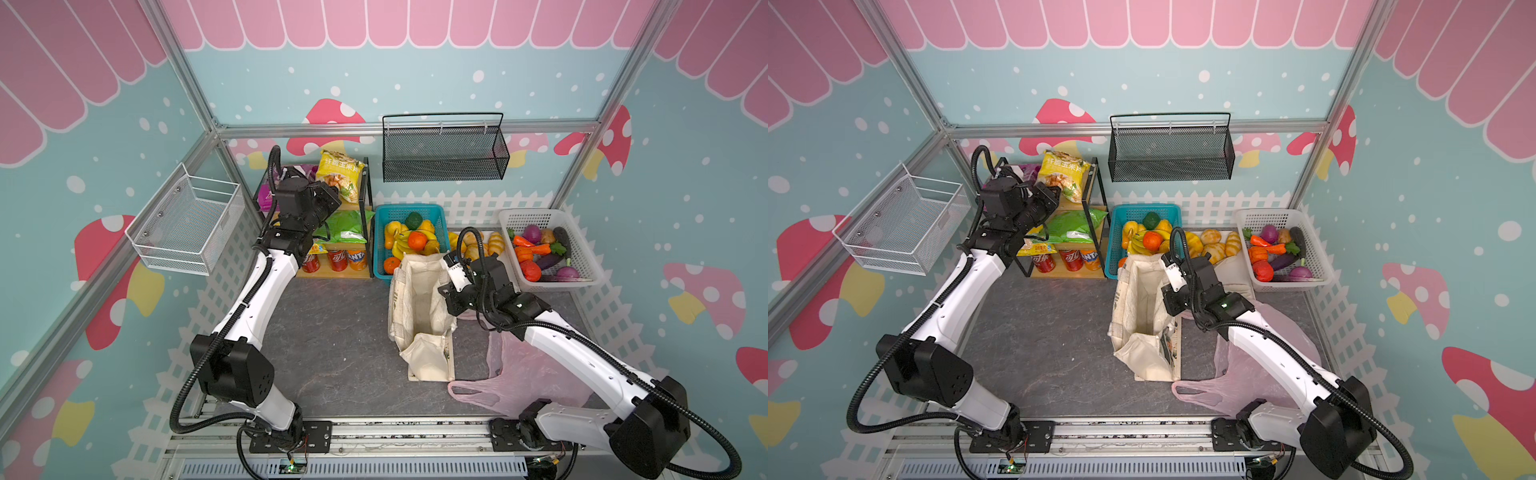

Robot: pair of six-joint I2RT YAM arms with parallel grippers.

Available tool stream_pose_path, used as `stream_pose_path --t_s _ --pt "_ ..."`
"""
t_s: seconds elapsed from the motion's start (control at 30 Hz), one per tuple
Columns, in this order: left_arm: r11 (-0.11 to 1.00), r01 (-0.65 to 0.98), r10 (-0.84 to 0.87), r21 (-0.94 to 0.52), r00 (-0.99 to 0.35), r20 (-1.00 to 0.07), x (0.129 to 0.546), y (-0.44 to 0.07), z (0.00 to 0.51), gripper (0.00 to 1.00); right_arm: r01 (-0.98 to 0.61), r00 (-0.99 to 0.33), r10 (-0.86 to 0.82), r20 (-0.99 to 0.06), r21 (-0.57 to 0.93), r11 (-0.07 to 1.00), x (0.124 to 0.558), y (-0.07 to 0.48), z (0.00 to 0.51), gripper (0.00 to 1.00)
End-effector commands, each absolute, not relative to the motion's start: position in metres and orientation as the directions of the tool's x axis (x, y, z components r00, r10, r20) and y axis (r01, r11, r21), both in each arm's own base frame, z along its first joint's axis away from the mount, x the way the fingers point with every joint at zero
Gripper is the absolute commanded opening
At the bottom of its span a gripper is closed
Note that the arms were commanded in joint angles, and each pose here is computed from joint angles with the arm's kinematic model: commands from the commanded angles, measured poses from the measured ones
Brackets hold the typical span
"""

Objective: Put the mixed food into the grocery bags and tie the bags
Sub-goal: 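Grasp the yellow chip bag with the left gripper while the right holds the tote, then carry the yellow chip bag over the tote and release it inside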

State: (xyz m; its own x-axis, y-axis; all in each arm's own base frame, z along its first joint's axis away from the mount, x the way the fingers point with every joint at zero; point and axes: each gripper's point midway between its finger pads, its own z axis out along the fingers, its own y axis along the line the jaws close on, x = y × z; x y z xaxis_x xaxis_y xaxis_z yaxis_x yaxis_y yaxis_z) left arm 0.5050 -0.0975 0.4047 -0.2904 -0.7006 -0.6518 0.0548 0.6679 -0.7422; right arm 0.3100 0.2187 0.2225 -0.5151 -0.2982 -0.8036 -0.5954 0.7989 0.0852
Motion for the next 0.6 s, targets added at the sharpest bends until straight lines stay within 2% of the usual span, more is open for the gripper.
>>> stream_pose_path --t_s 0.0,0.2,0.33,0.57 --pt "0.663 0.143 -0.704 -0.735 -0.214 -0.677 0.501 -0.096 0.441 0.0 -0.563 -0.462 -0.257 -0.849 0.056 0.825 0.32 0.212 0.24 0.0" --pt "0.681 0.246 -0.678 -0.689 -0.142 -0.721 0.476 -0.098 0.489 0.0 -0.522 -0.459 -0.222 -0.86 0.058 0.851 0.323 0.206 0.244 0.0" --pt "0.718 0.265 -0.634 -0.644 -0.131 -0.762 0.445 -0.101 0.5 0.0 -0.512 -0.454 -0.196 -0.869 0.074 0.856 0.324 0.205 0.249 0.0" --pt "0.829 0.311 -0.426 -0.465 -0.188 -0.885 0.353 -0.139 0.48 0.0 -0.534 -0.425 -0.135 -0.895 0.127 0.836 0.323 0.207 0.262 0.0"
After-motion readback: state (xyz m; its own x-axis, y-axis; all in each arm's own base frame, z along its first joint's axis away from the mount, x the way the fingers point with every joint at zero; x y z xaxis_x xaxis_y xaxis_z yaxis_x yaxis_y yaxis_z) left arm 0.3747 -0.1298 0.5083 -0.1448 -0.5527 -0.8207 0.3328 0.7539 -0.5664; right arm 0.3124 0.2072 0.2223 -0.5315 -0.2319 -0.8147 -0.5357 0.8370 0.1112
